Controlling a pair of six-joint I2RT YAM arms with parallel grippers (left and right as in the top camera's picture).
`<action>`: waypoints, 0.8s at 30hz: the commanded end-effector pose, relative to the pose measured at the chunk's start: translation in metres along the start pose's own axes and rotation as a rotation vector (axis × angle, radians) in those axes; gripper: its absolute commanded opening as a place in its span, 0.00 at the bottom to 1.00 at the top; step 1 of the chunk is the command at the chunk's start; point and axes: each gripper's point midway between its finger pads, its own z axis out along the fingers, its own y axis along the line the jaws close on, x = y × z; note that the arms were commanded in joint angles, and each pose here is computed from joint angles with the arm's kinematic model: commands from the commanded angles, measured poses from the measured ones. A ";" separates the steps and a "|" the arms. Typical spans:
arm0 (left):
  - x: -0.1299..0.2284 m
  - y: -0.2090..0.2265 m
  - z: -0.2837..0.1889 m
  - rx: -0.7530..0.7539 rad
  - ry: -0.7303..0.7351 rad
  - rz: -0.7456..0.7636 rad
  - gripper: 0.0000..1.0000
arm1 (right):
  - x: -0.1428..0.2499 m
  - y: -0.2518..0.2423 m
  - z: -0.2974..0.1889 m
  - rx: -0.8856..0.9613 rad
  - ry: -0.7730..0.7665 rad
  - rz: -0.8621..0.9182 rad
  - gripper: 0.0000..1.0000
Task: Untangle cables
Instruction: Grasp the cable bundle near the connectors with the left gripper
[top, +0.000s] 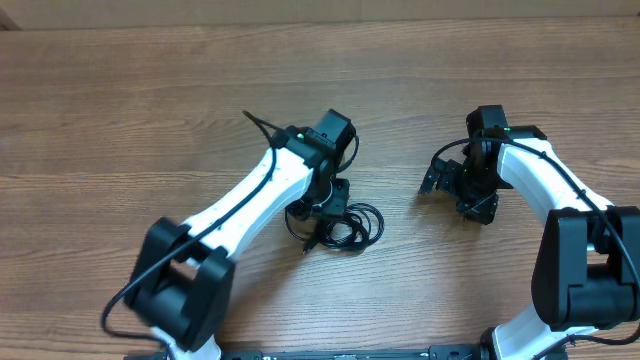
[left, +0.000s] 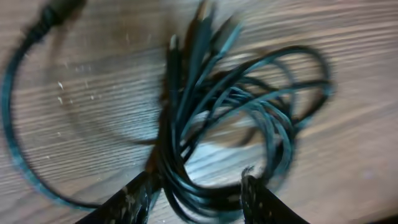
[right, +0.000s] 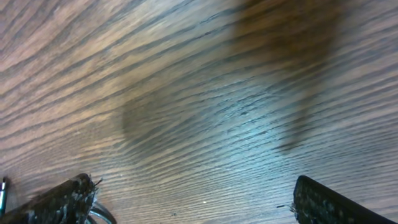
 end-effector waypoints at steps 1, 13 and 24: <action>0.006 0.008 0.027 -0.054 0.068 -0.083 0.47 | 0.003 0.001 0.002 -0.014 0.015 -0.016 1.00; -0.003 0.022 0.055 -0.079 0.113 -0.104 0.04 | 0.005 0.007 0.002 -0.045 0.027 -0.053 1.00; -0.090 0.022 -0.002 0.353 -0.134 0.312 0.04 | 0.040 0.083 -0.025 -0.552 0.139 -0.424 1.00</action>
